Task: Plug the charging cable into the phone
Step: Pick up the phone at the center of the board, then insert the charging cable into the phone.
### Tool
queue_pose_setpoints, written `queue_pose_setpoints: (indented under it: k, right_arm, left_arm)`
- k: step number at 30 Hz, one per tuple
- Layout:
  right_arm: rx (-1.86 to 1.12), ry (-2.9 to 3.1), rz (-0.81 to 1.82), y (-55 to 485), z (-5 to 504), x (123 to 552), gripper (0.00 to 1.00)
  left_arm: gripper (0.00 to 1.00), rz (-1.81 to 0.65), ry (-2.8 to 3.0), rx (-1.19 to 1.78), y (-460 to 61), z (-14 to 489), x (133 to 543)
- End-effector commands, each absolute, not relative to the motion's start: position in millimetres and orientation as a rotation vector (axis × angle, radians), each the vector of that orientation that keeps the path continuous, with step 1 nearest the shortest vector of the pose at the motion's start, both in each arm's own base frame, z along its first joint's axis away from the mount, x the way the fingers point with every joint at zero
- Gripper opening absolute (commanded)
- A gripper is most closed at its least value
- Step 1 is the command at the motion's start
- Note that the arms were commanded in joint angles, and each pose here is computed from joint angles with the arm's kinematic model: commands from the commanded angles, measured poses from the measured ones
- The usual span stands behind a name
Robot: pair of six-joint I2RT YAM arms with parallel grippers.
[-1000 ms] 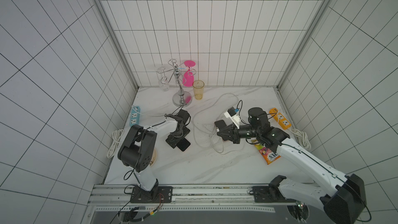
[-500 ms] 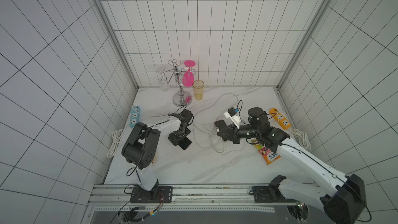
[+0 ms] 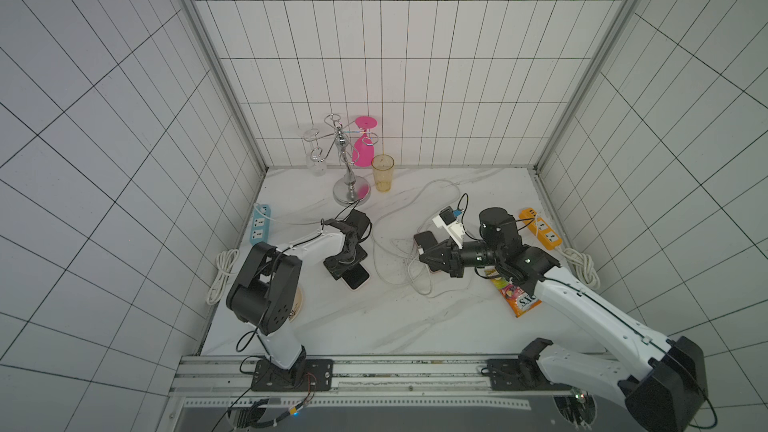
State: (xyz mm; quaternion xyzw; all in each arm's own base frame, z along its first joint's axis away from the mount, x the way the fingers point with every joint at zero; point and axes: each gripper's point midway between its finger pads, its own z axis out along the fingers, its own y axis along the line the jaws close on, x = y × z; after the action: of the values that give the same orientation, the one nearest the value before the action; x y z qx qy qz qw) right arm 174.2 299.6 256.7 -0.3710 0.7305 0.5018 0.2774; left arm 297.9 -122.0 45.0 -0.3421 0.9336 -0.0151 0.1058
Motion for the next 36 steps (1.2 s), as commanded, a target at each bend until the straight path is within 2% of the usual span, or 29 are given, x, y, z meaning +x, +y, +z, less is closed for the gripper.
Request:
queue_pose_setpoints:
  k: [1, 6, 10, 20, 36]
  right_arm:
    - [-0.970, 2.002, 1.360, 299.0, 256.3, 170.1, 0.00]
    - [-0.960, 2.089, 1.400, 306.1, 240.5, 161.9, 0.00]
    - [-0.984, 2.163, 1.422, 318.1, 226.8, 153.9, 0.00]
    - [-0.995, 2.241, 1.414, 350.1, 211.2, 153.3, 0.00]
    - [-0.941, 2.258, 1.388, 358.9, 212.1, 172.8, 0.00]
  left_arm:
    - [0.00, -0.287, 2.605, -0.841, -146.1, 126.8, 322.2]
    - [0.00, -0.519, 2.439, -0.662, -177.1, 215.0, 335.8]
    - [0.00, -0.617, 2.378, -0.582, -196.3, 250.9, 338.9]
    - [0.00, -0.663, 2.381, -0.446, -231.3, 262.4, 326.3]
    - [0.00, -0.665, 2.393, -0.409, -237.4, 257.9, 316.3]
